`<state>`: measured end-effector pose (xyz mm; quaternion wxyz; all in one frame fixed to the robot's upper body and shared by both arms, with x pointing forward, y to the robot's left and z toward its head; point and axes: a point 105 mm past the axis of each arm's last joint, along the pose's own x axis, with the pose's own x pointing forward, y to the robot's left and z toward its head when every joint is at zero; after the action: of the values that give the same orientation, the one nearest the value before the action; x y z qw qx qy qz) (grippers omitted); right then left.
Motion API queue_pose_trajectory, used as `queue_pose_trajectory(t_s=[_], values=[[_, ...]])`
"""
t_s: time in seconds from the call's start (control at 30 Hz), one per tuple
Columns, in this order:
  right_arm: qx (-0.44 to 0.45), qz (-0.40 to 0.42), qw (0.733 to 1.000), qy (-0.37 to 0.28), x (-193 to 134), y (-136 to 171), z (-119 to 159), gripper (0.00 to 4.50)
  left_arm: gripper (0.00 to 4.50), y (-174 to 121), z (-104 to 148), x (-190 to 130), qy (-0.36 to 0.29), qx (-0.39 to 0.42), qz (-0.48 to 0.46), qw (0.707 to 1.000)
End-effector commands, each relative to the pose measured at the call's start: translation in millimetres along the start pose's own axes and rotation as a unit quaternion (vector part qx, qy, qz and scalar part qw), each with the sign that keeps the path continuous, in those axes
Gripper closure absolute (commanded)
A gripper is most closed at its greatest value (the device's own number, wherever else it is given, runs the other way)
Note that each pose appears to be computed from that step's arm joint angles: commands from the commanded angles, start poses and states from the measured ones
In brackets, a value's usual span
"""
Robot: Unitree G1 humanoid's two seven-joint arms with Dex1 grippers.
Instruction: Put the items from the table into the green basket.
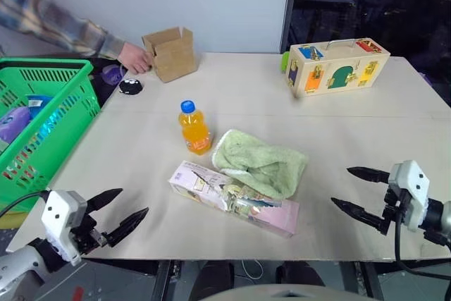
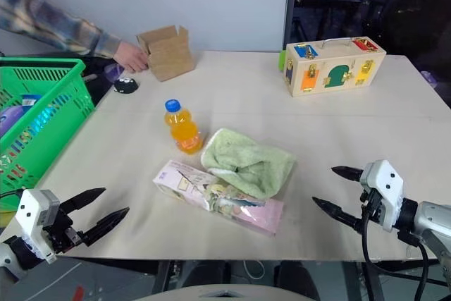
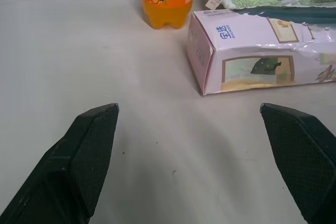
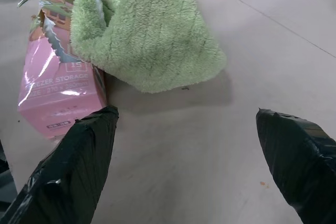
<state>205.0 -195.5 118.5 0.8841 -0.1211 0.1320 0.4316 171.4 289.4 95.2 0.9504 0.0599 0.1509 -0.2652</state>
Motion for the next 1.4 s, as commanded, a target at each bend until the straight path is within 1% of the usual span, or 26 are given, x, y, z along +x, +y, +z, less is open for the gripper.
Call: queue_pose_trajectory(t_s=[0.03,0.1,0.13,0.23,0.27,0.33,0.37,0.43,0.5,0.53,0.6,0.67,0.8,0.83,0.9,0.93,0.97,1.0,1.07,1.13,1.17,1.23,1.27,1.33,1.37,1.4], values=[[-0.015,-0.004,0.999,-0.044,6.8,-1.8,23.0,0.04,0.00,-5.9,21.2,5.2,-0.048,0.018,-0.026,0.998],[-0.014,-0.004,0.998,-0.069,14.3,-6.4,36.5,0.04,0.00,-20.7,40.2,11.0,-0.095,0.026,-0.083,0.992],[-0.021,-0.008,0.997,-0.072,17.4,-9.9,41.1,0.04,0.00,-29.8,45.3,11.1,-0.103,0.032,-0.119,0.987],[-0.027,-0.008,0.996,-0.084,23.5,-14.8,56.3,0.04,0.00,-42.3,49.8,8.6,-0.100,0.054,-0.170,0.979],[-0.031,0.009,0.996,-0.080,28.2,-13.1,63.7,0.04,0.00,-44.9,51.9,7.4,-0.102,0.060,-0.184,0.976],[-0.031,0.063,0.996,-0.053,40.1,-4.4,73.4,0.04,0.00,-49.9,55.5,4.7,-0.106,0.070,-0.212,0.969],[-0.036,0.087,0.995,-0.030,50.2,-2.2,76.1,0.04,0.00,-51.9,55.3,4.0,-0.104,0.078,-0.222,0.966],[-0.048,0.109,0.993,0.010,66.9,-1.6,78.7,0.04,0.00,-54.7,53.3,3.7,-0.099,0.086,-0.233,0.964],[-0.040,0.128,0.991,0.025,80.1,0.4,83.1,0.04,0.00,-55.9,52.7,4.1,-0.099,0.090,-0.236,0.962],[-0.030,0.129,0.991,0.029,92.6,-1.3,85.1,0.04,0.00,-56.5,52.8,4.8,-0.100,0.090,-0.236,0.962],[-0.009,0.129,0.990,0.055,120.5,-4.8,82.5,0.04,0.00,-58.5,53.2,6.9,-0.102,0.092,-0.236,0.962],[-0.003,0.135,0.986,0.096,139.5,-7.1,71.3,0.04,0.00,-60.9,53.9,8.5,-0.104,0.094,-0.236,0.962],[-0.013,0.140,0.976,0.165,162.6,-18.9,42.8,0.04,0.00,-66.0,58.9,11.3,-0.110,0.098,-0.228,0.962],[-0.023,0.138,0.974,0.178,164.9,-23.6,36.8,0.27,0.00,-68.2,61.0,11.7,-0.111,0.101,-0.226,0.962],[-0.035,0.118,0.976,0.181,170.3,-37.0,34.0,0.84,0.00,-72.0,66.2,12.9,-0.114,0.106,-0.222,0.963],[-0.035,0.115,0.977,0.174,171.1,-41.1,37.1,1.36,0.00,-73.9,68.6,13.4,-0.116,0.108,-0.219,0.963],[-0.034,0.112,0.979,0.167,170.9,-44.2,40.4,1.74,0.00,-75.8,70.6,14.0,-0.117,0.109,-0.217,0.963],[-0.035,0.110,0.980,0.159,169.6,-47.3,44.3,2.35,0.00,-78.1,72.7,15.2,-0.120,0.110,-0.215,0.963],[-0.034,0.104,0.984,0.138,164.5,-52.7,50.9,3.22,0.00,-83.6,76.0,18.7,-0.125,0.110,-0.215,0.962],[-0.014,0.089,0.989,0.117,156.6,-59.7,55.5,4.14,0.00,-89.0,79.1,23.6,-0.131,0.109,-0.216,0.961],[0.004,0.072,0.992,0.105,149.4,-66.9,57.3,4.45,0.00,-93.8,81.2,27.0,-0.135,0.109,-0.220,0.960],[0.028,0.035,0.995,0.084,135.7,-81.5,59.1,4.49,0.00,-101.6,84.5,31.9,-0.142,0.109,-0.225,0.958],[0.063,-0.030,0.995,0.068,113.6,-105.8,58.5,4.49,0.00,-106.2,88.2,36.2,-0.150,0.108,-0.233,0.955],[0.113,-0.157,0.980,0.043,58.9,-148.2,52.0,4.49,0.00,-114.1,95.3,43.2,-0.162,0.102,-0.254,0.948],[0.121,-0.206,0.970,0.039,34.0,-161.2,47.3,4.49,0.00,-117.5,97.4,46.1,-0.165,0.100,-0.264,0.945],[0.126,-0.238,0.962,0.044,11.8,-167.3,39.9,4.49,0.00,-120.2,99.1,49.8,-0.168,0.101,-0.269,0.943]])
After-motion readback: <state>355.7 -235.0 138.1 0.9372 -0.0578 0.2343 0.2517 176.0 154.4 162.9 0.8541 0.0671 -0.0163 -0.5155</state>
